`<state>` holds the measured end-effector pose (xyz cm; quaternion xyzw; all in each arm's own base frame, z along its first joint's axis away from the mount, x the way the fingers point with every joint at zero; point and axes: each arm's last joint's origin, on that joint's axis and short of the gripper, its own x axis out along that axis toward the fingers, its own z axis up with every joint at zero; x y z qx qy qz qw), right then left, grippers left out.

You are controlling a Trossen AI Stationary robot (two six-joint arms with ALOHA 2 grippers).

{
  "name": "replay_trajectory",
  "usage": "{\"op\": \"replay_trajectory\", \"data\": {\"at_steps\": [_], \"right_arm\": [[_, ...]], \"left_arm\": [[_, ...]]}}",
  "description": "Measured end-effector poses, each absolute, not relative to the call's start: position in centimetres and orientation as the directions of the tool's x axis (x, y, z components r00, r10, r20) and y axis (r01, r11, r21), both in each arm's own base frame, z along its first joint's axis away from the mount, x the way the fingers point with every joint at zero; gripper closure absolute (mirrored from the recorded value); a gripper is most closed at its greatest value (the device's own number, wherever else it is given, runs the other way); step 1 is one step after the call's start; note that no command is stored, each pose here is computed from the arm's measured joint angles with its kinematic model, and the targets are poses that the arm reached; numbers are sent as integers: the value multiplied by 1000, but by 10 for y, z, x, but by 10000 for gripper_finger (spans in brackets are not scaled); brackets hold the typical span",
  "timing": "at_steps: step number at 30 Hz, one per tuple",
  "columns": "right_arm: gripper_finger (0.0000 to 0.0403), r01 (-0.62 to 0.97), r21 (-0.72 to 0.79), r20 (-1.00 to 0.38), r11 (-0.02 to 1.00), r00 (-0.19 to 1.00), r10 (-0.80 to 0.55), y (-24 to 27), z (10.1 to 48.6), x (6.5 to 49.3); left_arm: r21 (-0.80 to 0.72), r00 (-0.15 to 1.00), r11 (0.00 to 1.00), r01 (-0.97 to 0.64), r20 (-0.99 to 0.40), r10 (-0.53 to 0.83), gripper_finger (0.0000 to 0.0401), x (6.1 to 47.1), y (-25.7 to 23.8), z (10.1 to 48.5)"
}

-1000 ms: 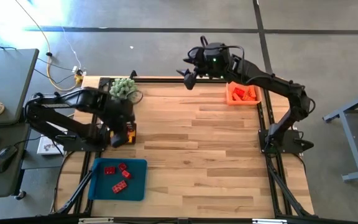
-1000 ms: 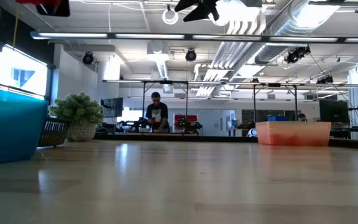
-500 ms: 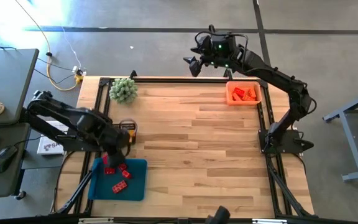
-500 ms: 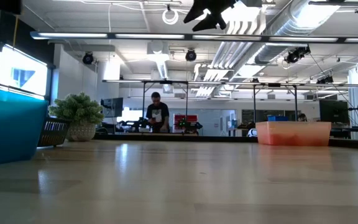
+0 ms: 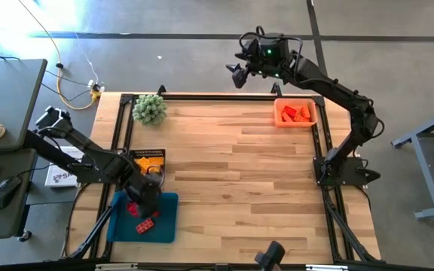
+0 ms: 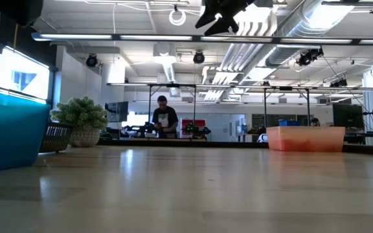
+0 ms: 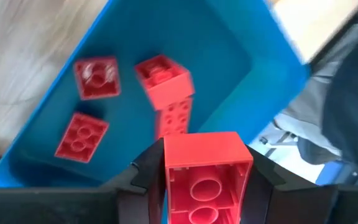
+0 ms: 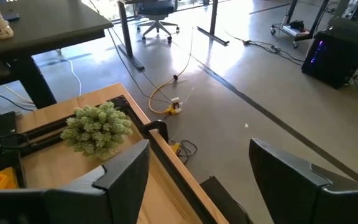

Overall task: Sort & place blocks by color
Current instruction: Put the red game piece into the blue bin, then return to Home Position

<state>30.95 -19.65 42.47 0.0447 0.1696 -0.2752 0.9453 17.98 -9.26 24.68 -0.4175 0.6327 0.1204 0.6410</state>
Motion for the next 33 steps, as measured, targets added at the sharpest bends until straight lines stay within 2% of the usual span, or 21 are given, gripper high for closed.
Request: {"op": "replay_trajectory", "data": {"at_steps": [5, 10, 18, 23, 27, 33], "right_arm": [[142, 539, -9, -362, 842, 784, -505, -197, 423, 308], [142, 538, -9, -397, 843, 771, -497, -197, 419, 307], [142, 538, -9, -403, 843, 769, -496, -197, 418, 307], [142, 538, -9, -403, 843, 769, -496, -197, 418, 307], [142, 538, -9, -403, 843, 769, -496, -197, 418, 307], [142, 494, 21, -402, 869, 800, -445, -193, 418, 309]], "left_arm": [[-347, 129, 608, -714, -919, -372, 273, 173, -96, 230], [-321, 93, 580, -749, -917, -387, 244, 169, -96, 220], [-317, 80, 580, -750, -915, -396, 193, 168, -96, 218], [-324, 81, 596, -735, -914, -397, 184, 169, -96, 219], [-391, 136, 646, -655, -902, -409, 188, 173, -97, 234], [-480, 303, 690, -542, -877, -372, 192, 176, -85, 262]]}}
